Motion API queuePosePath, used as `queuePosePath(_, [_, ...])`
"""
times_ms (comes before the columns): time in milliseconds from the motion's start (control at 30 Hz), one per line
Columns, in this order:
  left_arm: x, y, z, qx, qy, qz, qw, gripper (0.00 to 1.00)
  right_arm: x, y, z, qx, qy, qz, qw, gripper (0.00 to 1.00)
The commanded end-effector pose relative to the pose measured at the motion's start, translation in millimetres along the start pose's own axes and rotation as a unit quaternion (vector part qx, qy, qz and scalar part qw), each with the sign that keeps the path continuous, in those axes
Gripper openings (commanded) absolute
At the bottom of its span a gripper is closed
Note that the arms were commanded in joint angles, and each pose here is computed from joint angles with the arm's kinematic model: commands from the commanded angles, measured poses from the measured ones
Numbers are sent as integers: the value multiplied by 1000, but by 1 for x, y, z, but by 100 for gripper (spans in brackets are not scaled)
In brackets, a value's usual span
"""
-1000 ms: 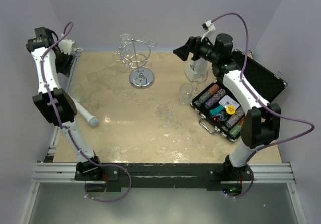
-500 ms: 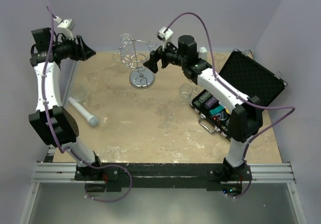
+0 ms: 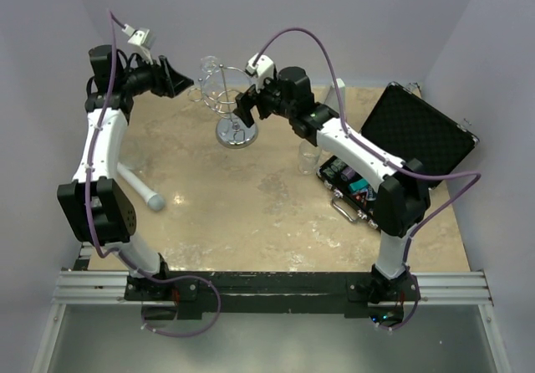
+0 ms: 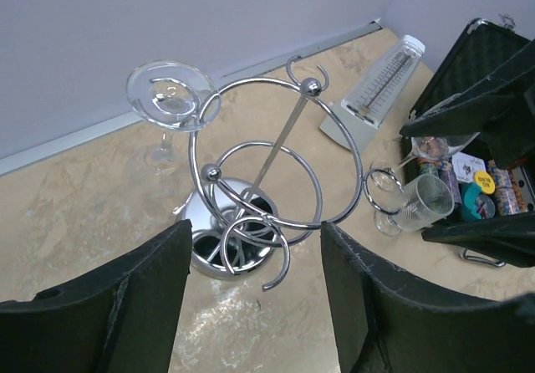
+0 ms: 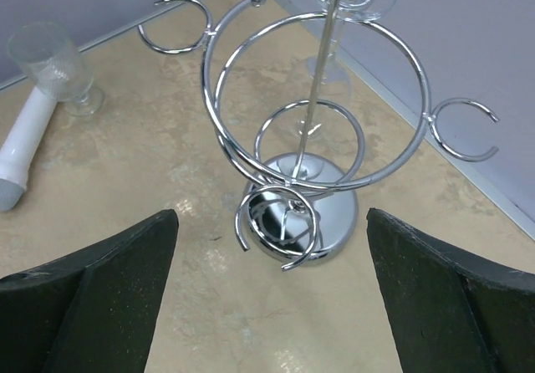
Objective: Take the wine glass off the wine glass rack
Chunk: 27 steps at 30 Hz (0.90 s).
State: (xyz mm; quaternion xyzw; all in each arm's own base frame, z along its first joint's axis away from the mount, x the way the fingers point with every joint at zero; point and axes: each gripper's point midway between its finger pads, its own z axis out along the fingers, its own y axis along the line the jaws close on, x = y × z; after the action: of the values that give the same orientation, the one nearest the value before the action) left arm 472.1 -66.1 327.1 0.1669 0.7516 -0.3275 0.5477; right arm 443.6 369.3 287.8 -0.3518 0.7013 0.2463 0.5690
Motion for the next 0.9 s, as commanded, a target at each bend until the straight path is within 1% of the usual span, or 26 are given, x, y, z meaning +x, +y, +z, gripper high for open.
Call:
queuePosePath(0, [-4, 12, 8, -20, -14, -7, 1000, 67, -20, -27, 1, 66, -25, -12, 997, 98])
queuePosePath(267, [12, -7, 15, 14, 2, -17, 1000, 65, -8, -33, 9, 79, -14, -11, 997, 98])
queuePosePath(633, [41, -37, 14, 47, 28, -36, 998, 62, 2, -51, 16, 120, -1, -27, 992, 99])
queuePosePath(867, [42, -47, 11, 58, 26, -43, 997, 61, 7, -67, 18, 159, 7, -34, 987, 98])
